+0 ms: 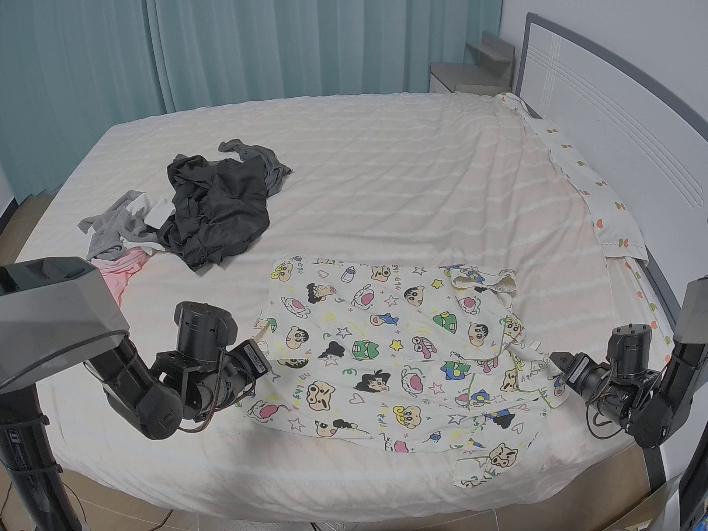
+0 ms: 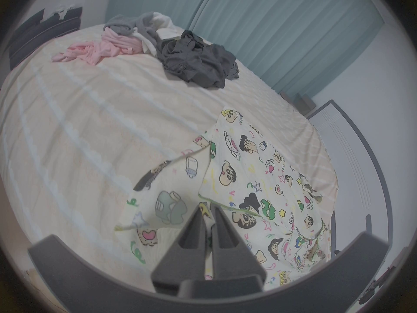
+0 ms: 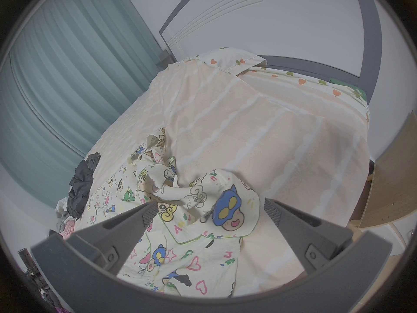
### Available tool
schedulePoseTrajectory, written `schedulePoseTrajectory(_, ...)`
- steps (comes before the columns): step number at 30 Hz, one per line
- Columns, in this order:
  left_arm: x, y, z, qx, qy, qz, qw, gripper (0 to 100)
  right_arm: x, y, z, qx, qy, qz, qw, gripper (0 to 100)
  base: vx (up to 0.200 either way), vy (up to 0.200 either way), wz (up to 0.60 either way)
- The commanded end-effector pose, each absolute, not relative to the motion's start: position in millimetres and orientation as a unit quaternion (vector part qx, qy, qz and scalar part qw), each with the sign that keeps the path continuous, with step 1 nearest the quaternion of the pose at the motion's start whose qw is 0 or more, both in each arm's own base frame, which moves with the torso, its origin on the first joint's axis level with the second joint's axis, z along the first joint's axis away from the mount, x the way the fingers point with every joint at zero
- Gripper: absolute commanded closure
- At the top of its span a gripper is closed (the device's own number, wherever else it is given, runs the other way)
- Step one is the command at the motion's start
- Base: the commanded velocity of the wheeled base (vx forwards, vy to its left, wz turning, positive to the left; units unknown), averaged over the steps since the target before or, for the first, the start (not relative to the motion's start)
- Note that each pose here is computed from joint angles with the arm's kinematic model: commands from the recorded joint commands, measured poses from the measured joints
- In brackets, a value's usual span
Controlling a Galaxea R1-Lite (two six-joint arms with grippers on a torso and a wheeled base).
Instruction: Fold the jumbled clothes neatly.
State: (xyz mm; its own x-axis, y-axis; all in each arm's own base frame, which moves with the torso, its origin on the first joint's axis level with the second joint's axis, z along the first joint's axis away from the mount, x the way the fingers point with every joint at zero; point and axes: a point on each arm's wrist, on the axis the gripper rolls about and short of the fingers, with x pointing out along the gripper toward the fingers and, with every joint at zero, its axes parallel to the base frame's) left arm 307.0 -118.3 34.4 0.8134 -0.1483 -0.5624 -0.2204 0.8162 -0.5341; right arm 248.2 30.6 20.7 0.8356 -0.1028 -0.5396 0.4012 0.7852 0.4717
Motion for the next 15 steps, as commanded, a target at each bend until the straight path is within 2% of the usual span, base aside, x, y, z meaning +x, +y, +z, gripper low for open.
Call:
schedulePoseTrajectory(1,312,-111,27,-0.296,0.302,0.032,0.905,100,248,31,20,0.297,0.252,-0.139,0.910,0,0.000,0.000,0.00)
schedulePoseTrajectory(13,336,-99,20,-0.312,0.280,0.047,0.907,100,251,31,23,0.303,0.241,-0.137,0.912,0,0.000,0.000,0.00)
schedulePoseTrajectory(14,336,-99,20,-0.312,0.280,0.047,0.907,0,251,31,23,0.303,0.241,-0.137,0.912,0,0.000,0.000,0.00)
schedulePoseTrajectory(15,336,-99,19,-0.311,0.282,0.048,0.906,0,253,30,25,0.308,0.229,-0.134,0.914,0,0.000,0.000,0.00)
